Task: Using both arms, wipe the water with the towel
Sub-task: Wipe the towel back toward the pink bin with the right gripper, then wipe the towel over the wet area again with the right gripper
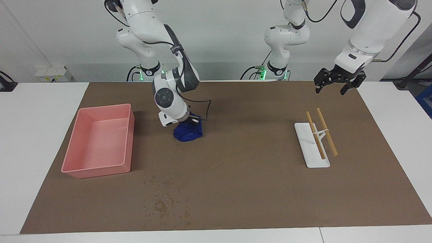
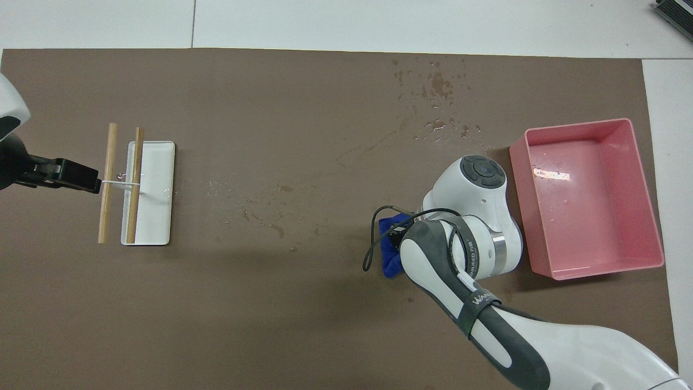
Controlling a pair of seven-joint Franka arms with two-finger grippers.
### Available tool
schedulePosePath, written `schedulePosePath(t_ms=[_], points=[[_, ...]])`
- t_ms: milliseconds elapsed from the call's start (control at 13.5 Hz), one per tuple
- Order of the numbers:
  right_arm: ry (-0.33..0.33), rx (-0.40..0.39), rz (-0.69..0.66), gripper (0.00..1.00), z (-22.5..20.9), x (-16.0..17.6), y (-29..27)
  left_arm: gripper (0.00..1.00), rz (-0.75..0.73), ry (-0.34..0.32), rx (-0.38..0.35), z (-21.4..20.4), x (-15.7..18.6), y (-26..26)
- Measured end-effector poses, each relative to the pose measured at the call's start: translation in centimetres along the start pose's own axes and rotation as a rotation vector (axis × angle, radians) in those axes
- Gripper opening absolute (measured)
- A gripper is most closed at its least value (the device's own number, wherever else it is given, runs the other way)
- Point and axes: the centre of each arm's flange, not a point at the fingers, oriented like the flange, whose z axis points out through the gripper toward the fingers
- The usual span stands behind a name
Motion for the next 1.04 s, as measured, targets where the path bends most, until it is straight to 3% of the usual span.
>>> schedulePosePath(t_ms=[296,444,889,1037], points=[[-0.046,-0.06,-0.091,0.17,1.1,-0.6,1.9,1.0,-0.001,0.001,0.0,0.0,0.0,0.0],[-0.012,-0.082,-0.195,0.17,0.1,0.9,4.3,1.0,-0.001,0.001,0.0,0.0,0.0,0.0],[0.103,-0.018,-0.438,0.17,-3.1,6.9,10.6,1.0,-0.002,0.001,0.0,0.0,0.0,0.0],[0.189,-0.011,-0.495,0.17,-3.8,7.7,10.4,1.0,-0.002,0.001,0.0,0.0,0.0,0.0]])
